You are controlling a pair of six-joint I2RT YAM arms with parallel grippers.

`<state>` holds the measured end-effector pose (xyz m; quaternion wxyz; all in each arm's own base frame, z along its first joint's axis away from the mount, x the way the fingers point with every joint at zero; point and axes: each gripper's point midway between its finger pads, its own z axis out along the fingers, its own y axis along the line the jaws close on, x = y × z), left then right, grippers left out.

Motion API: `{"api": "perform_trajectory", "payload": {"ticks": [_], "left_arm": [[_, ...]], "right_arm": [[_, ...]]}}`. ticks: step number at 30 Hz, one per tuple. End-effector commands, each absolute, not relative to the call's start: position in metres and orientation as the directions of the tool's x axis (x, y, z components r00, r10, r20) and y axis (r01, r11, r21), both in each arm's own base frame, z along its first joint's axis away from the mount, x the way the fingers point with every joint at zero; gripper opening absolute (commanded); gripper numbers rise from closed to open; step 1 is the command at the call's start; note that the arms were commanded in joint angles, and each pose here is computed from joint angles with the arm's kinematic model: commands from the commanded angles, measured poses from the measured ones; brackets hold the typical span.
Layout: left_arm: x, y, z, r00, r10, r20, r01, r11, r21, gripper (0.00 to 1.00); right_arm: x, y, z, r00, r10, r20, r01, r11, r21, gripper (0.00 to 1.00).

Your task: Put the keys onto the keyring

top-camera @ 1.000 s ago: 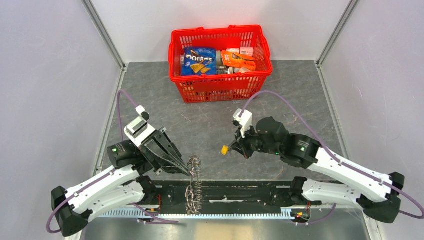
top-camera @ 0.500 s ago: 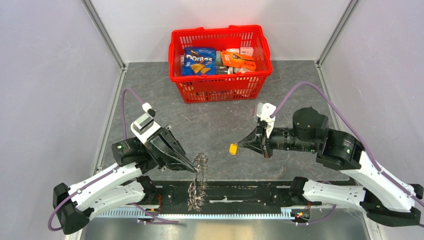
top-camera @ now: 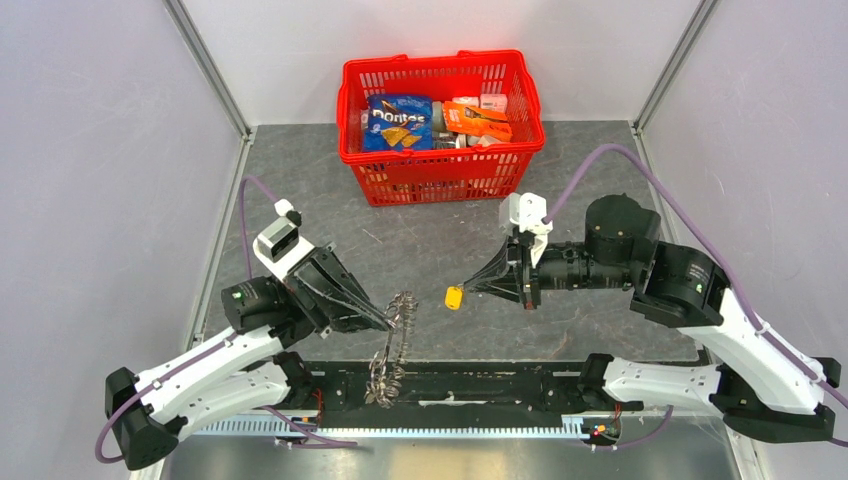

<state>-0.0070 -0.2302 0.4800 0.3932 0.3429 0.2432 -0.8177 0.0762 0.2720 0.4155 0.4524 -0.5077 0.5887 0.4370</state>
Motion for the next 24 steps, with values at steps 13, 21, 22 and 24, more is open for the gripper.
{"api": "perform_trajectory", "payload": {"ticks": [13, 21, 22, 24], "left_arm": [[-0.008, -0.225, 0.491, -0.425, -0.543, -0.724, 0.820, -0.570, -0.053, 0.02], [-0.011, -0.222, 0.493, -0.422, -0.543, -0.726, 0.816, -0.576, -0.044, 0.02], [-0.010, -0.222, 0.495, -0.426, -0.547, -0.720, 0.817, -0.574, -0.048, 0.02], [-0.006, -0.221, 0.498, -0.439, -0.561, -0.702, 0.823, -0.564, -0.064, 0.02]], "right_arm": [[0.032, 0.287, 0.466, -0.193, -0.188, -0.963, -0.965, -0.143, 0.221, 0.00], [0.030, 0.286, 0.459, -0.166, -0.203, -0.965, -0.965, -0.167, 0.201, 0.00], [0.032, 0.287, 0.460, -0.161, -0.199, -0.967, -0.968, -0.159, 0.194, 0.00], [0.040, 0.289, 0.462, -0.142, -0.184, -0.973, -0.979, -0.122, 0.166, 0.00]]}}
